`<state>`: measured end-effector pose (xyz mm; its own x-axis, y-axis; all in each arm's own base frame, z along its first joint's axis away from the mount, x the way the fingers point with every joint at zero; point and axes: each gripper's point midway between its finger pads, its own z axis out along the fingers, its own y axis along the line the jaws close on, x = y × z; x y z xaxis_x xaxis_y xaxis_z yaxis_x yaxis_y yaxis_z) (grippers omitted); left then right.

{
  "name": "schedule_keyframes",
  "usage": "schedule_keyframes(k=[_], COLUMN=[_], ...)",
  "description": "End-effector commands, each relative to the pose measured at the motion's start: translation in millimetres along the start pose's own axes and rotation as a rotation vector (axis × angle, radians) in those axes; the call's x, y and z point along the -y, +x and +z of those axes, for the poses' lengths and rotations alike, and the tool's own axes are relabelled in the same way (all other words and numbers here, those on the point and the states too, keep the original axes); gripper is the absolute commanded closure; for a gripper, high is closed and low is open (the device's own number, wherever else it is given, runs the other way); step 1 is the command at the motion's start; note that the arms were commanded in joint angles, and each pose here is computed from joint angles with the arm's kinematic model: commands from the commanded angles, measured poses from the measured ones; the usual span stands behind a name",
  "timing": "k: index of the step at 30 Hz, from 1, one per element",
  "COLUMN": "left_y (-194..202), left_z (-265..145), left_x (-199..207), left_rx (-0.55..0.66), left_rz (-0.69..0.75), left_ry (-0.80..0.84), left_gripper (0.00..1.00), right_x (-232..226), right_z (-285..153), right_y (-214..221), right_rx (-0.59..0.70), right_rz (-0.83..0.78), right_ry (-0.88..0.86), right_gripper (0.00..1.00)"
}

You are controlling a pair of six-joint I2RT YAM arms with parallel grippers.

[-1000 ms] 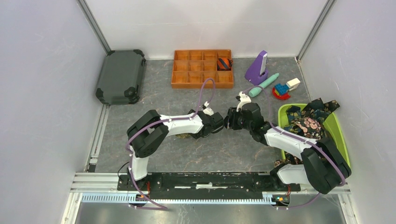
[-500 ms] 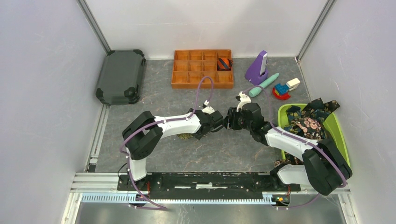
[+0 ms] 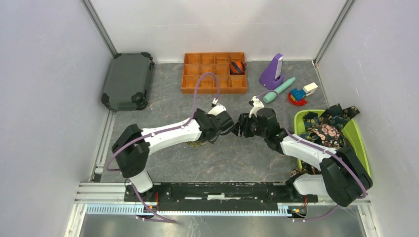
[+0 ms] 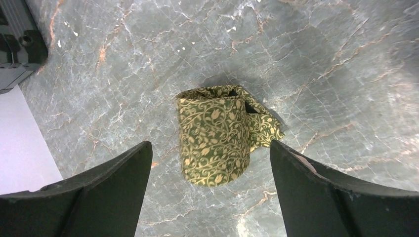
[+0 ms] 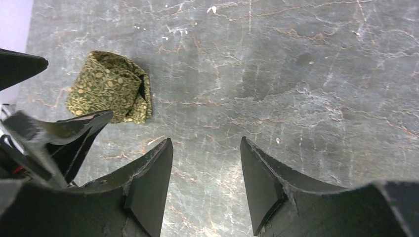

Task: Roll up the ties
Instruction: Roll the tie at the center of the board.

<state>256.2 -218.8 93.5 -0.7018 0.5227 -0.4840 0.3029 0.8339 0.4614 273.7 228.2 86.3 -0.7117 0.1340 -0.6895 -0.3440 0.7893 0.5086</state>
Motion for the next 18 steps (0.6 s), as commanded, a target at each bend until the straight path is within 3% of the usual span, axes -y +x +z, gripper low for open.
schedule_keyframes(k=[1, 8, 18], left_y=[-20.7, -16.7, 20.5], left_z=[-28.3, -49.9, -35.4], left_x=[-10.1, -48.3, -91.8], left_rx=[0.103, 0.199, 0.235], left_rz=[-0.139, -0.324, -0.574], left_ry=[0.062, 0.129, 0.212], left_gripper=[0.06, 0.1, 0.15], right_x=[-34.0, -83.2, -169.8], right_z=[-1.4, 2.9, 34.2], right_y=[-35.1, -43.4, -38.7], right_rx=[0.087, 0.09, 0.025], right_rz=[0.004, 0.009, 0.002], right_ry=[-0.112, -0.247, -0.421], right_gripper=[0.4, 0.43, 0.58])
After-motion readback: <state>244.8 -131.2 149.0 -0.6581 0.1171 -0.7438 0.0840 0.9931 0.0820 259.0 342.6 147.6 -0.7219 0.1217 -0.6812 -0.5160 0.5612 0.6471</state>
